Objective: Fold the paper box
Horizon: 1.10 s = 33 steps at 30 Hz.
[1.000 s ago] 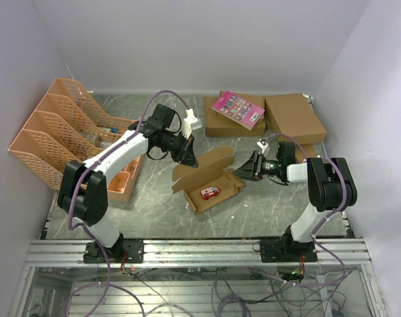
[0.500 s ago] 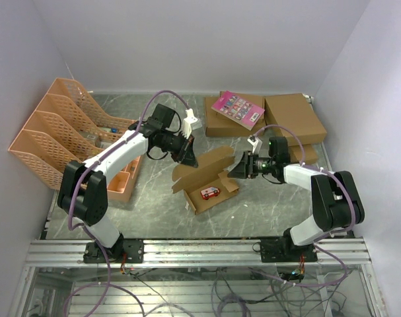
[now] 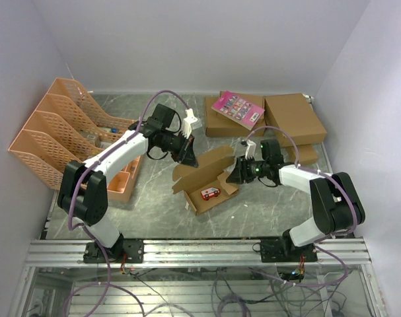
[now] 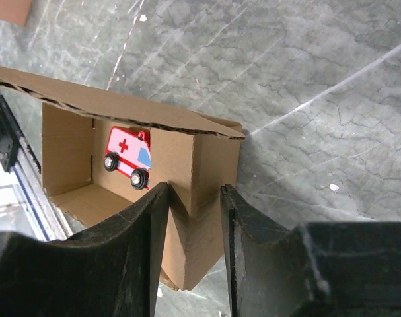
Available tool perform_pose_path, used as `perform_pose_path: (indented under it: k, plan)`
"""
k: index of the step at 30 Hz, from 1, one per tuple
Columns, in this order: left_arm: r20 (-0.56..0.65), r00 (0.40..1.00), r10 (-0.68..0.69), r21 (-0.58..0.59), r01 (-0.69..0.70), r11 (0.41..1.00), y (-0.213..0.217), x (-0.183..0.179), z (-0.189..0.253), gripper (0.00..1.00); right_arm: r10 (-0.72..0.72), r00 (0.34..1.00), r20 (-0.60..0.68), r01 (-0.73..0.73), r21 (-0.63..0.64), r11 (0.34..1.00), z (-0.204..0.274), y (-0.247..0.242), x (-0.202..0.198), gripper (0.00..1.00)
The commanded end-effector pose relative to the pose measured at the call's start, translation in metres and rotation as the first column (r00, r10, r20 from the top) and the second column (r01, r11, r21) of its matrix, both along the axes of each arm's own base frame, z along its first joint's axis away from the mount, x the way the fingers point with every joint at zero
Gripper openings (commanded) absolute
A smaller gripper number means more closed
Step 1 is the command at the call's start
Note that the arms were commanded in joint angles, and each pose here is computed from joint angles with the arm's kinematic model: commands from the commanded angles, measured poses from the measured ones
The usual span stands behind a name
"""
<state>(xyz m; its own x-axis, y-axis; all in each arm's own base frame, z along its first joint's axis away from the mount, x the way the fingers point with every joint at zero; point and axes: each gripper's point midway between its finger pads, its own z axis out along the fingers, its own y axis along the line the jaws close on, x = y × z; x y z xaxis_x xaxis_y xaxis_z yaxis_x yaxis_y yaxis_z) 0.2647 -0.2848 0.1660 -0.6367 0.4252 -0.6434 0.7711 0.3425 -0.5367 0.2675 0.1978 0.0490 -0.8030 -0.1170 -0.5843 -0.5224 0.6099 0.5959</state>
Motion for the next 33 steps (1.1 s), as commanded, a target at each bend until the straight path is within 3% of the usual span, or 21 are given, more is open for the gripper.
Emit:
perform_pose_path:
  k: [1, 12, 21, 24, 27, 29, 33]
  plan:
    - [0.033, 0.999, -0.002, -0.042, 0.003, 0.999, -0.007, 0.010, 0.015, 0.07, -0.004, 0.998, 0.061, 0.009, -0.092, 0.996, -0.004, -0.005, 0.005, 0.36]
    - [0.019, 1.000, 0.025, -0.053, -0.024, 0.998, -0.008, 0.010, 0.015, 0.07, -0.020, 0.988, 0.151, 0.058, -0.251, 0.966, -0.005, -0.010, 0.019, 0.35]
    - [0.013, 0.999, 0.041, -0.064, -0.040, 0.997, -0.010, 0.012, 0.017, 0.07, 0.018, 0.978, 0.208, 0.054, -0.336, 0.940, -0.005, -0.010, 0.024, 0.23]
    - [0.008, 0.999, 0.042, -0.069, -0.042, 0.997, -0.011, 0.012, 0.017, 0.07, 0.054, 0.971, 0.232, 0.049, -0.417, 0.908, -0.011, -0.013, 0.028, 0.10]
    - [0.005, 0.999, 0.048, -0.065, -0.047, 0.997, -0.010, 0.012, 0.016, 0.07, 0.094, 0.958, 0.271, 0.051, -0.483, 0.874, -0.016, -0.015, 0.029, 0.04]
    - [0.003, 0.999, 0.050, -0.060, -0.050, 0.997, -0.010, 0.012, 0.015, 0.08, 0.127, 0.953, 0.274, 0.032, -0.508, 0.861, -0.019, -0.014, 0.029, 0.06]
    - [-0.004, 0.999, 0.053, -0.056, -0.053, 0.997, -0.010, 0.013, 0.012, 0.09, 0.151, 0.948, 0.281, 0.017, -0.519, 0.855, -0.019, -0.014, 0.030, 0.26]
